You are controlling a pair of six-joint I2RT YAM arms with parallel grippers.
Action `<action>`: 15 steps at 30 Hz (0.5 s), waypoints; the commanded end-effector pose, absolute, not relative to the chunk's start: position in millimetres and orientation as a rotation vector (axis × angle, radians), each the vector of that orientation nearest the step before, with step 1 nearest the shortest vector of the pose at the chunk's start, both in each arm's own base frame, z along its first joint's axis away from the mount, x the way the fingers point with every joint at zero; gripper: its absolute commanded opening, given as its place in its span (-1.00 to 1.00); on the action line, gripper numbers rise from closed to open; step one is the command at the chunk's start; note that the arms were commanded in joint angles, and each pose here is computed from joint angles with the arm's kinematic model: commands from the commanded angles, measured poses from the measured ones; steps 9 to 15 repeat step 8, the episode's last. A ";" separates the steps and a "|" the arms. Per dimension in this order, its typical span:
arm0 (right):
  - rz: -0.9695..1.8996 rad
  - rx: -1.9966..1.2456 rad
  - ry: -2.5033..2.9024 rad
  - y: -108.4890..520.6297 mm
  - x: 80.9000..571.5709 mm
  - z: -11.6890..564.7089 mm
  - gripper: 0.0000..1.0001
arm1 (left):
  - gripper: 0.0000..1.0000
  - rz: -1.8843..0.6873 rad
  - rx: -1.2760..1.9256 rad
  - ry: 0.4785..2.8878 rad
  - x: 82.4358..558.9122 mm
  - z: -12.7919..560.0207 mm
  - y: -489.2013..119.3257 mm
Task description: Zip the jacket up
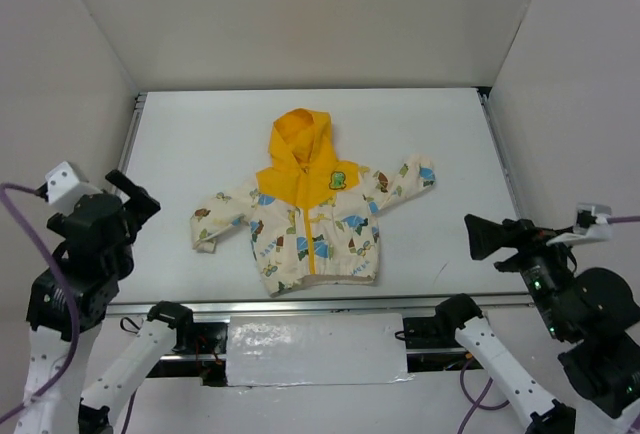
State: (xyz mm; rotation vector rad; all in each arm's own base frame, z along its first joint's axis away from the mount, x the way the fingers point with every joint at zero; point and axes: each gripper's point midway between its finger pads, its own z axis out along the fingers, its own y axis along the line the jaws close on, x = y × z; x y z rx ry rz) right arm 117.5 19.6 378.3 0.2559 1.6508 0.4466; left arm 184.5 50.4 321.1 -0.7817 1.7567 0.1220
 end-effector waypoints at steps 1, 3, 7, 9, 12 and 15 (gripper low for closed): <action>0.363 0.266 1.679 -0.1 100.7 365.7 1.00 | 0.99 0.245 -0.761 1.788 166.6 306.8 66.0; 0.355 0.282 1.672 -2.5 101.3 364.0 1.00 | 0.99 0.245 -0.760 1.793 162.4 304.1 66.6; 0.365 0.270 1.687 2.8 105.9 361.2 1.00 | 0.99 0.230 -0.757 1.786 161.1 308.3 65.8; 0.369 0.265 1.685 4.2 107.2 362.2 1.00 | 0.99 0.230 -0.757 1.786 161.2 309.8 65.8; 0.369 0.265 1.685 4.2 107.2 362.2 1.00 | 0.99 0.230 -0.757 1.786 161.2 309.8 65.8; 0.369 0.265 1.685 4.2 107.2 362.2 1.00 | 0.99 0.230 -0.757 1.786 161.2 309.8 65.8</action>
